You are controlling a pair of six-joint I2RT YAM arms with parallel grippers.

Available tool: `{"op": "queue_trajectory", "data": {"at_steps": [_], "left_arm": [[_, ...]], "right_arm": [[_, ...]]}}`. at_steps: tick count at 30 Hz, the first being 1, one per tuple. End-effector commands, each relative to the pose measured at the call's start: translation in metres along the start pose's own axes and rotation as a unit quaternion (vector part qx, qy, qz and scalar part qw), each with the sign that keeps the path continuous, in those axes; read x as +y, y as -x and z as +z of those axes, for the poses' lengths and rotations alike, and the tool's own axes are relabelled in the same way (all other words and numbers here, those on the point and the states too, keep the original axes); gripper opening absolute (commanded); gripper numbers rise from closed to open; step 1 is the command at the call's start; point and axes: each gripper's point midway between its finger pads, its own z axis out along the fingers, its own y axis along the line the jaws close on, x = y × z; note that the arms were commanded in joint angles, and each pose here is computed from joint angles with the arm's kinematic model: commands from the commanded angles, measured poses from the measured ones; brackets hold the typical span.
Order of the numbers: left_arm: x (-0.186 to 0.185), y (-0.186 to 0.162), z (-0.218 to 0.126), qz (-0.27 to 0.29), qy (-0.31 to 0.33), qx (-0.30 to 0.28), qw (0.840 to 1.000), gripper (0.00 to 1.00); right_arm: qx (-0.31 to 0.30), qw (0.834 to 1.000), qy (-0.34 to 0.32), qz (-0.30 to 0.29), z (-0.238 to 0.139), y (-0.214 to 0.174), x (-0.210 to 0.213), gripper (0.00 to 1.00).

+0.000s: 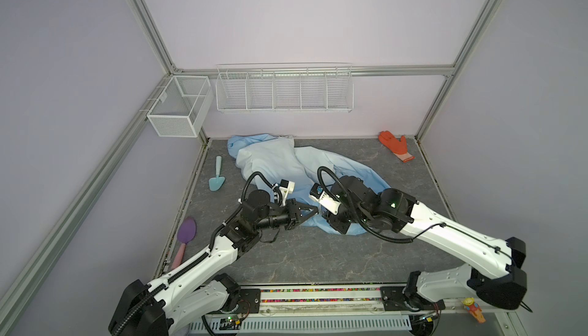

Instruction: Zip up the jacket

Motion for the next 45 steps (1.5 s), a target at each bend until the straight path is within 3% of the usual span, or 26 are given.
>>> {"op": "queue_trajectory", "data": {"at_steps": [1, 6, 28, 45], "left_arm": [[-0.024, 0.003, -0.003, 0.022, -0.026, -0.001, 0.999, 0.0], [-0.026, 0.003, -0.004, 0.023, -0.029, -0.001, 0.999, 0.0], [-0.025, 0.002, -0.005, 0.022, -0.027, 0.0, 0.999, 0.0], [-0.022, 0.001, -0.005, 0.021, -0.023, 0.001, 1.0, 0.0]], "right_arm": [[-0.009, 1.0, 0.012, -0.005, 0.0, 0.001, 0.006, 0.38], [-0.011, 1.0, 0.021, -0.001, 0.002, -0.001, 0.009, 0.45], [-0.017, 1.0, 0.003, 0.009, -0.001, -0.002, -0.001, 0.24], [-0.015, 1.0, 0.01, 0.007, -0.006, -0.003, 0.0, 0.25]]}}
